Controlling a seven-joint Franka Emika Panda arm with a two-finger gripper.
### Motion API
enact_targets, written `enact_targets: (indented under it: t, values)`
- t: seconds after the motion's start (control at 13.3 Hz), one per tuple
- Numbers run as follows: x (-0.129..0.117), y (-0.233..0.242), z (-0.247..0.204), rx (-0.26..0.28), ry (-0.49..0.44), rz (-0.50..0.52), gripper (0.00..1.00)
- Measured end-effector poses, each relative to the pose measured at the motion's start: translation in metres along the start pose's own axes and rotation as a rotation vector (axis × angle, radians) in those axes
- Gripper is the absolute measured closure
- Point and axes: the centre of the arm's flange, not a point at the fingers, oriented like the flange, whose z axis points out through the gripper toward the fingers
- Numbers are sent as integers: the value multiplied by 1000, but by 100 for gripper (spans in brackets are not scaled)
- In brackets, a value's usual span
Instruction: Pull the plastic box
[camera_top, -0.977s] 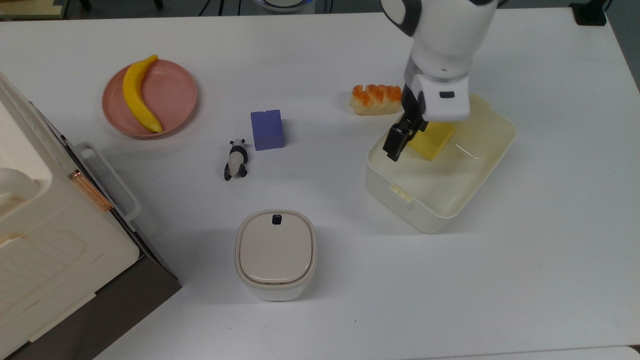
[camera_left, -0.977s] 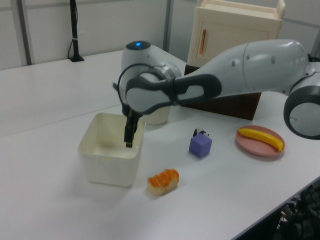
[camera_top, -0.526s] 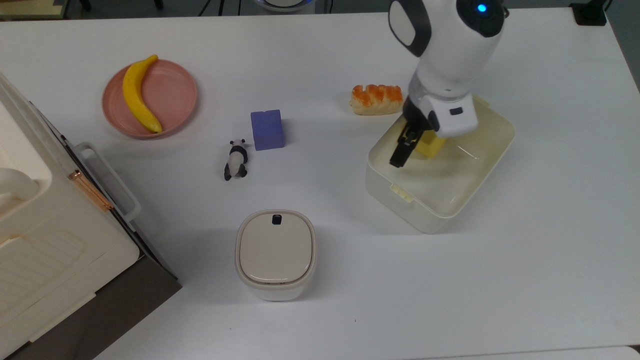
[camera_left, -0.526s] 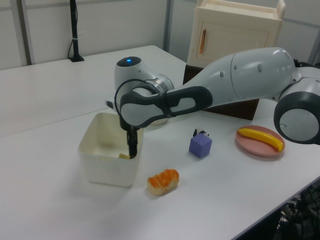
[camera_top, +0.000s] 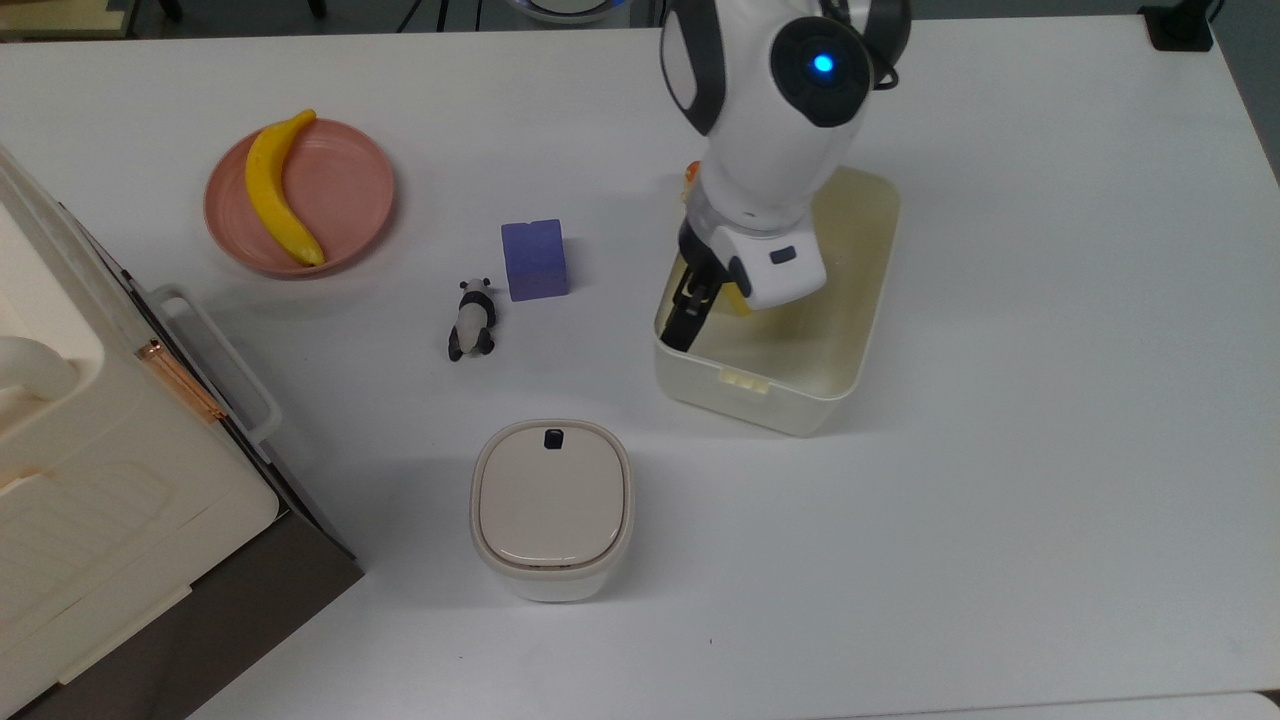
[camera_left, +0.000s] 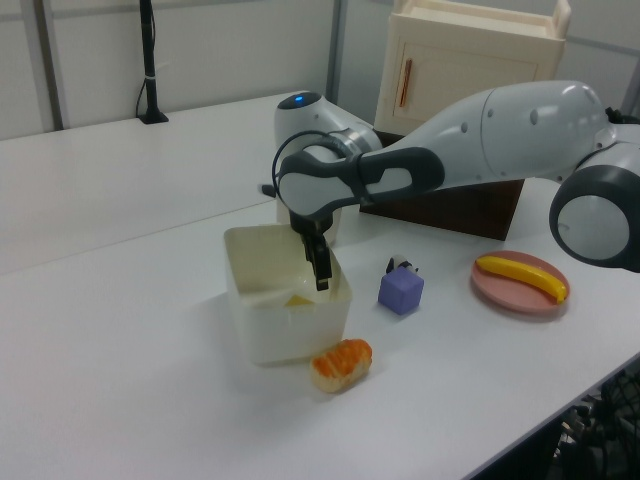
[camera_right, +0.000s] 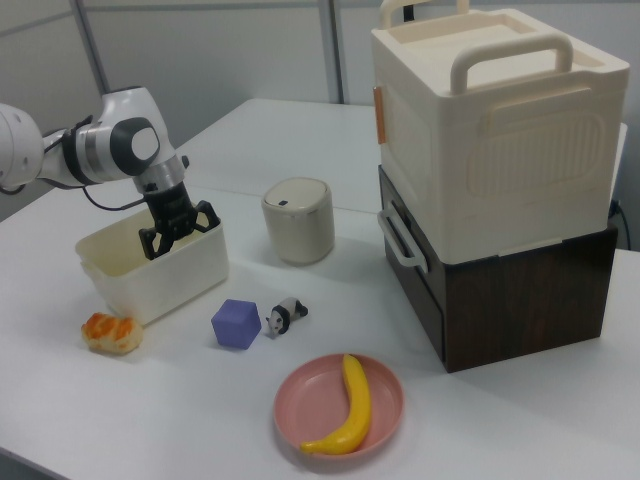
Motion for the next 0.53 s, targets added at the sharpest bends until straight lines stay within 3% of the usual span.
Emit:
enact_targets:
  t: [0.23,0.38,0.53]
  values:
    - [-5,2,-13,-10,16,86,0]
    - [4,-6,-22,26,66,299,0]
    - [19,-17,-32,51,101,435,0]
